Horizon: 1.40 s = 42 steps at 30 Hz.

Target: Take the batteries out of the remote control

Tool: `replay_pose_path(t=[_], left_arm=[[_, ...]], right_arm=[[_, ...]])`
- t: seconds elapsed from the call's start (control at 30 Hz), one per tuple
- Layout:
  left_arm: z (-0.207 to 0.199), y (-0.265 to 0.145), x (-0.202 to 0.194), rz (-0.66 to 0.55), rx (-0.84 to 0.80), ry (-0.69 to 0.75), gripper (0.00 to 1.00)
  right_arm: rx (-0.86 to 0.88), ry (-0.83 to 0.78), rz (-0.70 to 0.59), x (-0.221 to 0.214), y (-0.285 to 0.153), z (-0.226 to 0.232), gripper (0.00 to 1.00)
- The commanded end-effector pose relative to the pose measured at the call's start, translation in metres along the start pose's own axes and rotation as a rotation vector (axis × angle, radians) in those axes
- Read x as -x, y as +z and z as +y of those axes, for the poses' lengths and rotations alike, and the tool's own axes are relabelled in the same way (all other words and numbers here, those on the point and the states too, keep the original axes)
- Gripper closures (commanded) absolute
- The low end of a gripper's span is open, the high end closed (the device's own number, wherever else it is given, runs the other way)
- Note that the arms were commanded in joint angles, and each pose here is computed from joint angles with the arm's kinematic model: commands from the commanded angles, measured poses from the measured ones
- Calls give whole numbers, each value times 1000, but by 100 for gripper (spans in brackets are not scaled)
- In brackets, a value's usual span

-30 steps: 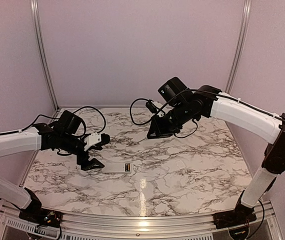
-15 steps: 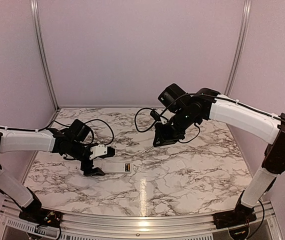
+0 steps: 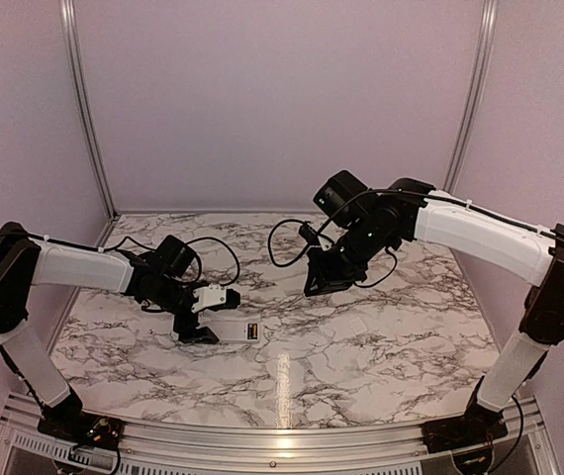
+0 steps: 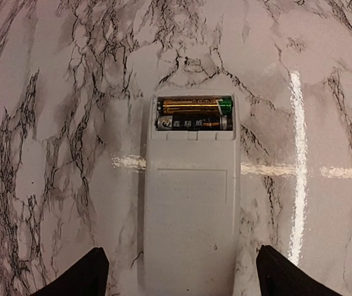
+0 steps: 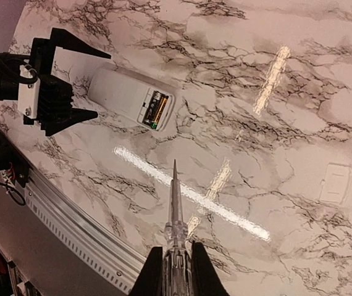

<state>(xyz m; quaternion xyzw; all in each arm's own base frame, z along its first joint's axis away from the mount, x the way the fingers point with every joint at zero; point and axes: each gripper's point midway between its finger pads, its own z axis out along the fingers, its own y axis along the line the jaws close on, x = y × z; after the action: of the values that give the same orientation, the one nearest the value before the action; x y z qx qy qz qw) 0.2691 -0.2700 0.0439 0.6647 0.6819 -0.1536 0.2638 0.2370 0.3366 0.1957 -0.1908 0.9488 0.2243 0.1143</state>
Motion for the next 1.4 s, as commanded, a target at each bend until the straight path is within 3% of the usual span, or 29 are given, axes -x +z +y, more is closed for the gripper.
replay_pose_path(t=[0.0,0.37,0.6,0.83,0.97,1.37], left_arm=[[11,6,4,22,-3,21,13],[-3,22,-4,110,-106,11,15],[-2,33,-14,171,-87,1,18],[-3,40,-16,195,-95,-2,33],[-2,36,-9,180,-91,-21,45],[-26,23,37,43,-61,-181,47]], right_arm=[[46,-13,-33,4,-15,15,100],[23,-36,-38,13,-19,15,100],[29,-15,-36,9,-17,10,100],[31,-17,-35,11,-16,8,100],[27,-16,-39,14,-15,4,100],[4,21,-52,22,-20,-21,100]])
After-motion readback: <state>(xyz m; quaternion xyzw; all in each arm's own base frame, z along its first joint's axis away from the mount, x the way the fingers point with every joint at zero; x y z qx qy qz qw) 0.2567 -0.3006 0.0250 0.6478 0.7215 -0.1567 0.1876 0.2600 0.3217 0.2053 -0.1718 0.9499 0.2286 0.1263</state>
